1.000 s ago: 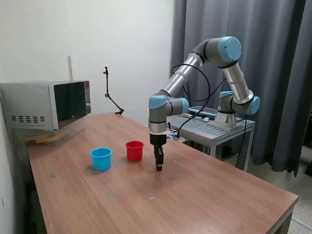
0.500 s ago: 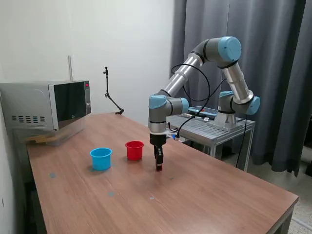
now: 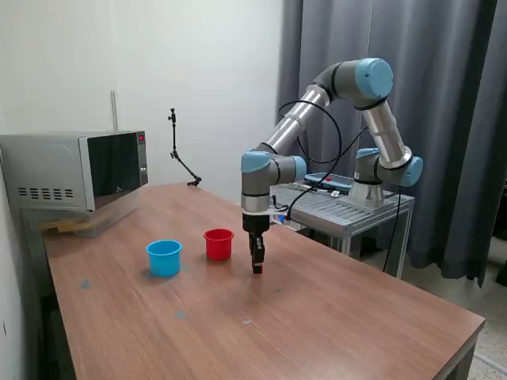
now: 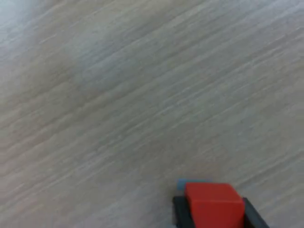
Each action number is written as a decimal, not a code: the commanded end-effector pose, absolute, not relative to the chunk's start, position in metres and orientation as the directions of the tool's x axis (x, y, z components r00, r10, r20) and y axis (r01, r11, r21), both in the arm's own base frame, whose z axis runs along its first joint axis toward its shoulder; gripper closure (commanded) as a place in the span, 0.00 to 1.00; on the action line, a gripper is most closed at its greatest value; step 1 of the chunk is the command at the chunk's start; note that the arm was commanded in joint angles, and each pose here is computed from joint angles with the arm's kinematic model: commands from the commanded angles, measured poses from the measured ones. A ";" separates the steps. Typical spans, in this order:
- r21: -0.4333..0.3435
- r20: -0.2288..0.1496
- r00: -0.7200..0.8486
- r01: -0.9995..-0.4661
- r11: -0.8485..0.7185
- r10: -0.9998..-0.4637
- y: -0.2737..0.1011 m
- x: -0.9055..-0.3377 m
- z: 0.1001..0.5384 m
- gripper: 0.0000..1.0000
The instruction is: Place red objects in the red bin, and blue objects in the blue bin.
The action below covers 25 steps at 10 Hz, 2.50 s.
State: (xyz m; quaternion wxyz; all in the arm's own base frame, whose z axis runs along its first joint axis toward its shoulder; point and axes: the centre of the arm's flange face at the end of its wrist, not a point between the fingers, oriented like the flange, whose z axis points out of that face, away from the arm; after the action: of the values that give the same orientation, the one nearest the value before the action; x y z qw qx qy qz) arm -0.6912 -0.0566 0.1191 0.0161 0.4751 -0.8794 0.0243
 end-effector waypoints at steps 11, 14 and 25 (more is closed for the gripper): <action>0.014 0.009 -0.684 -0.730 0.684 -0.730 0.065 -0.674 0.227 1.00; 0.015 0.011 -0.686 -0.727 0.686 -0.727 0.071 -0.687 0.219 1.00; 0.007 0.003 -0.687 -0.726 0.687 -0.726 0.077 -0.701 0.201 1.00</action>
State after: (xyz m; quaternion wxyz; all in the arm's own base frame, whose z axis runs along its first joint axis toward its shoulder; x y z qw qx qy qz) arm -0.7013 0.0764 0.2015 0.0036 0.3955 -0.9185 -0.0021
